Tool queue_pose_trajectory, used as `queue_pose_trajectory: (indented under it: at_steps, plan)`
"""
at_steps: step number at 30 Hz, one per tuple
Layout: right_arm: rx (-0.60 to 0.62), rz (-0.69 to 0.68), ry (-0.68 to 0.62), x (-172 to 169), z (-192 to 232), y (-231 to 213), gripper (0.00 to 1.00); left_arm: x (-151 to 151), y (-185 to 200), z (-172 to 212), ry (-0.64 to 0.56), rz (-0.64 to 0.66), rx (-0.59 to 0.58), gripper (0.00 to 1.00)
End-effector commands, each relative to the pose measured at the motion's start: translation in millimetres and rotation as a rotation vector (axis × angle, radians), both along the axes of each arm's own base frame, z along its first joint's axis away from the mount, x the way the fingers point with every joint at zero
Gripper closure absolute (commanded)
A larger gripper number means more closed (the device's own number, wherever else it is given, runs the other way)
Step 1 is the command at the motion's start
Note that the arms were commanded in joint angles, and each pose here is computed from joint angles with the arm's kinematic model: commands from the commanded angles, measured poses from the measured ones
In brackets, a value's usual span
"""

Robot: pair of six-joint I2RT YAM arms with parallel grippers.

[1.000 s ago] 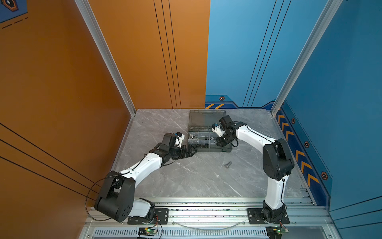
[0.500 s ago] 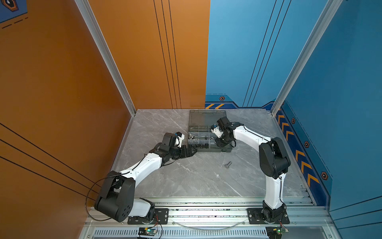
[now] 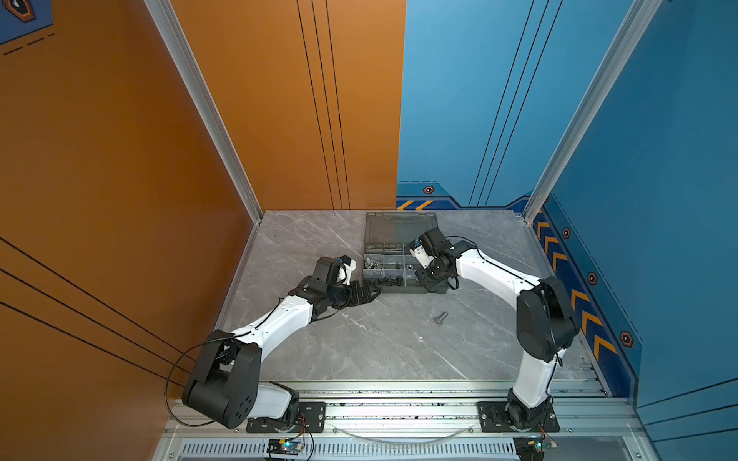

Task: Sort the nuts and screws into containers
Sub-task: 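Move the open right gripper down to the last silver bolt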

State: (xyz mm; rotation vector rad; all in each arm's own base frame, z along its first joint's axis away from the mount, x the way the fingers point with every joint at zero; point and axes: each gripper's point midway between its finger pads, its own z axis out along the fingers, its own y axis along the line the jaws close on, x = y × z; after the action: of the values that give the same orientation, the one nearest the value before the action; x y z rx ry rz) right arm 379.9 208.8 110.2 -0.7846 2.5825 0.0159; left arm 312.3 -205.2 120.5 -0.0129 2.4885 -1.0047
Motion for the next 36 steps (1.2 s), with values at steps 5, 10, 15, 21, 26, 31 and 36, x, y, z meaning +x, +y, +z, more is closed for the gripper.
queue_pose_trajectory:
  at_steps: [5, 10, 15, 21, 26, 31, 36]
  plan:
    - [-0.029, -0.35, -0.081, -29, 27, -34, 0.33, -3, 4, 3, 0.001, 0.012, -0.002, 0.02]
    - [0.065, -0.624, -0.028, -55, 11, -52, 0.3, -1, 3, 0, 0.008, 0.013, -0.002, 0.02]
    - [0.127, -0.755, 0.028, -73, -6, -53, 0.29, -1, 2, -1, 0.01, 0.009, -0.005, 0.02]
    - [0.025, -1.016, 0.078, -85, -12, -71, 0.3, -1, 1, -1, 0.01, 0.006, -0.008, 0.02]
    - [0.058, -1.063, 0.192, -89, -31, -52, 0.32, -1, 2, -1, 0.007, 0.004, -0.011, 0.02]
    - [0.089, -1.105, 0.202, -94, -39, -42, 0.32, -2, 3, -3, 0.011, 0.006, -0.011, 0.02]
    - [0.097, -1.119, 0.232, -99, -49, -39, 0.32, -1, 2, -4, 0.012, 0.003, -0.016, 0.02]
